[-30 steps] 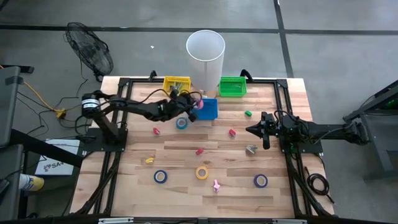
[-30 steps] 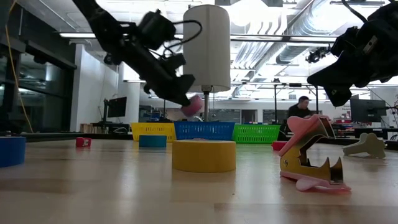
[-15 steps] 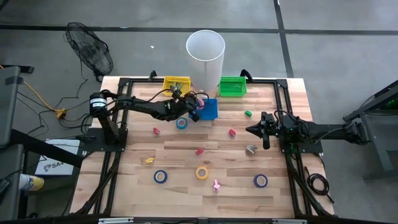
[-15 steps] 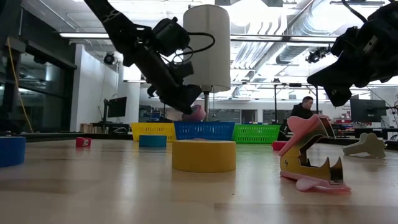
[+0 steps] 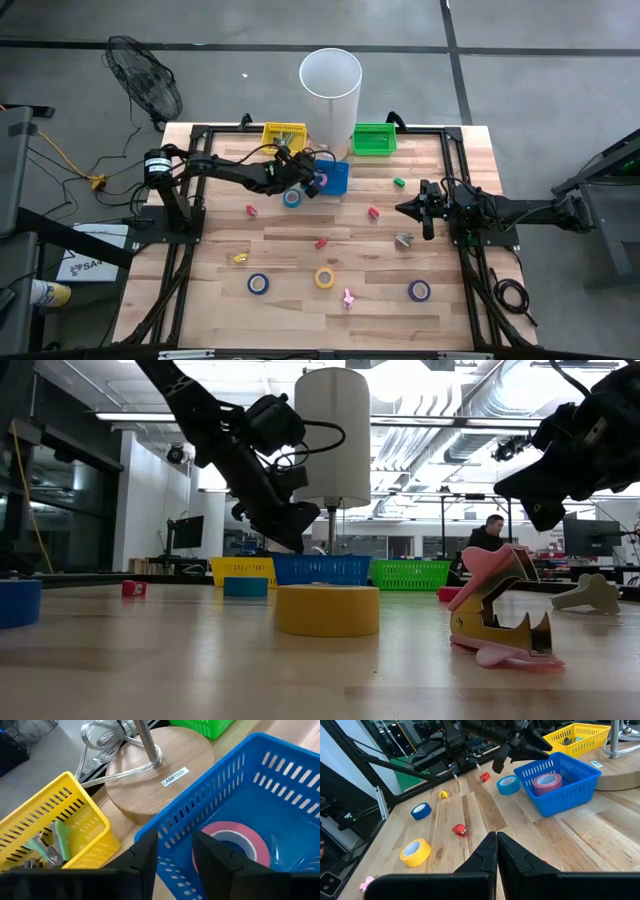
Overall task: Pick and place Stapler, Stapler remover, tape
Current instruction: Put the light blue tape into the blue basket
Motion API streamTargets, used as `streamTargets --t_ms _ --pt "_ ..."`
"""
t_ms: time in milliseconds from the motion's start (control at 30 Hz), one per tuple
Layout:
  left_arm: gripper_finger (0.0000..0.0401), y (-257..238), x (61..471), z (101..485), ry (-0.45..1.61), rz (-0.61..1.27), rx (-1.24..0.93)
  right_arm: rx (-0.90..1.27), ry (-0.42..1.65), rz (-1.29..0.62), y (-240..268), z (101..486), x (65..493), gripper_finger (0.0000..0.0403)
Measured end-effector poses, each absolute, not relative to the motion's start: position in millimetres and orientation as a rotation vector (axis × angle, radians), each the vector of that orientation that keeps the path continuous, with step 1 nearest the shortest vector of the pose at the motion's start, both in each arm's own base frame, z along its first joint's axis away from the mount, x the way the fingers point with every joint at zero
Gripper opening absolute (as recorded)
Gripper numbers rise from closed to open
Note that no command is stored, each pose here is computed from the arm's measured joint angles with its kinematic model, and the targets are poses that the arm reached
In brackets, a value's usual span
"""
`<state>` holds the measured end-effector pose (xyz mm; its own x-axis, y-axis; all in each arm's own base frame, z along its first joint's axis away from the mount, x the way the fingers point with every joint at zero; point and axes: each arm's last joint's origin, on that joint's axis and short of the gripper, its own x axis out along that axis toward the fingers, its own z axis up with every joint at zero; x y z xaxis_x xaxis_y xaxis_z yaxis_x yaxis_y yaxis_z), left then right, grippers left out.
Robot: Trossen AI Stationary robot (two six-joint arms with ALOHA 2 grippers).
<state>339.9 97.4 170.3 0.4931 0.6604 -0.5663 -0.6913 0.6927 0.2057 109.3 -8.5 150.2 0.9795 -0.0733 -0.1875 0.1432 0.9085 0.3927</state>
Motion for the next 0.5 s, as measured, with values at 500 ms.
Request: streamTargets --t_ms 500 --pt "0.0166 83 304 201 0.892 0.620 -0.071 0.417 0.171 -0.112 -8 150 109 0.0000"
